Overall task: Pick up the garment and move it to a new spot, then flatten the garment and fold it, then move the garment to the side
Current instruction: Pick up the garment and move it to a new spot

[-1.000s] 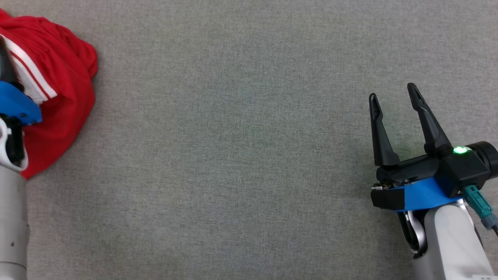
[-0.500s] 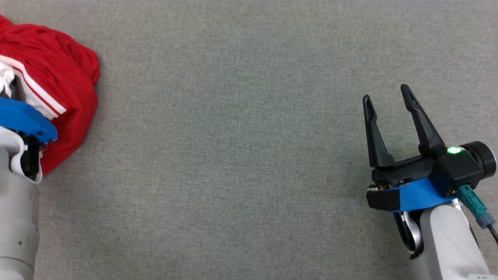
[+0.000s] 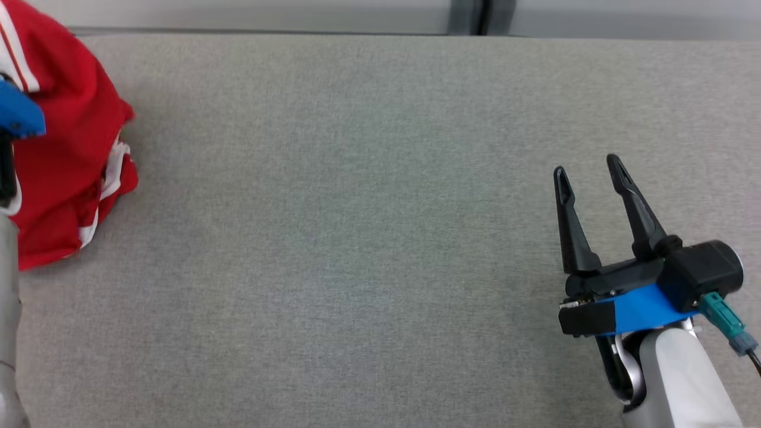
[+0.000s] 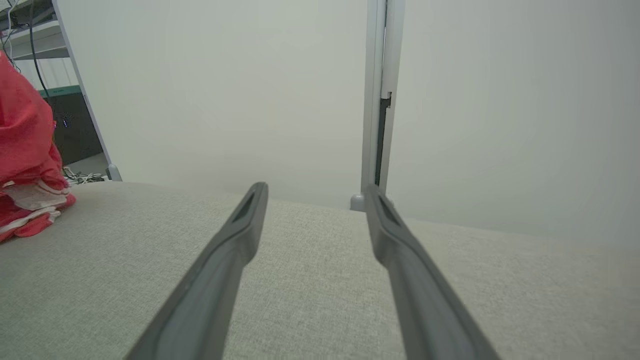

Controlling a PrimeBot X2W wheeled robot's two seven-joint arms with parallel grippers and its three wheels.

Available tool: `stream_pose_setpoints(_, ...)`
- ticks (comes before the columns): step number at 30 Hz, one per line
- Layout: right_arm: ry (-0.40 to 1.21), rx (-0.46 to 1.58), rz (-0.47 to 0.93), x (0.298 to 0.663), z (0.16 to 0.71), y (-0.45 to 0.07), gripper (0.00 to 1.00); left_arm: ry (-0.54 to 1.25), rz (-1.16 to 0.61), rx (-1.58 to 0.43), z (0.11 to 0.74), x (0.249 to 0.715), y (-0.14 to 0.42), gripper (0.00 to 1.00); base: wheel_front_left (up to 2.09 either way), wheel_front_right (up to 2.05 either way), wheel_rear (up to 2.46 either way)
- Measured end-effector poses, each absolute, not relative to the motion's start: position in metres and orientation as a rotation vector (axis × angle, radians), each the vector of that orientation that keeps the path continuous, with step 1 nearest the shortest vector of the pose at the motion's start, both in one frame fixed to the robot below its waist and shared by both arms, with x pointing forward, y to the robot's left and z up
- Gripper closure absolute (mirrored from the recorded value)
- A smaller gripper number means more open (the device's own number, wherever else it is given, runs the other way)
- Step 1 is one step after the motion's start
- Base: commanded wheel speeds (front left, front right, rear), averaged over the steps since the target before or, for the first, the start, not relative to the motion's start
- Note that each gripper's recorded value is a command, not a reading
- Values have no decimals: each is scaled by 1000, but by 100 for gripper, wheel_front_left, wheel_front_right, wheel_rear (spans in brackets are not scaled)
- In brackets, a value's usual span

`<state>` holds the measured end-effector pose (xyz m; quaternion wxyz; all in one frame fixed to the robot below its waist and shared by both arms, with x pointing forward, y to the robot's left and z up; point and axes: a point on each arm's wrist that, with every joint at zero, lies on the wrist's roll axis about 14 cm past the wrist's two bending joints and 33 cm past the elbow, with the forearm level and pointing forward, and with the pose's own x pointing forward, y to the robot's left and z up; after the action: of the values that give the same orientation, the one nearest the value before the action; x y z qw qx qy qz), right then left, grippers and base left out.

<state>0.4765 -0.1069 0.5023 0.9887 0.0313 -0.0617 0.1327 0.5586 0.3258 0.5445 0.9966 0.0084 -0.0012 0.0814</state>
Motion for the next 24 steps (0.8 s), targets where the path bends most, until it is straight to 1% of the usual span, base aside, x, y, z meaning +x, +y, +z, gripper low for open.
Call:
stream_pose_setpoints(6, -139, 79, 208, 458, 514, -129, 0, -261, 15, 79, 640, 577, 274, 100, 0, 0, 0)
stream_pose_setpoints(13, -156, 98, 112, 442, 524, -165, 0, -470, -225, 92, 720, 585, 171, 100, 0, 0, 0)
stream_pose_setpoints(17, -156, 102, 45, 431, 525, -190, 0, -534, -368, 63, 743, 581, 107, 100, 0, 0, 0)
stream_pose_setpoints(18, -154, 99, 12, 425, 525, -201, 0, -555, -440, 40, 750, 576, 75, 100, 0, 0, 0)
stream_pose_setpoints(24, -149, 89, -64, 412, 525, -227, 0, -538, -621, 1, 738, 563, 1, 100, 0, 0, 0)
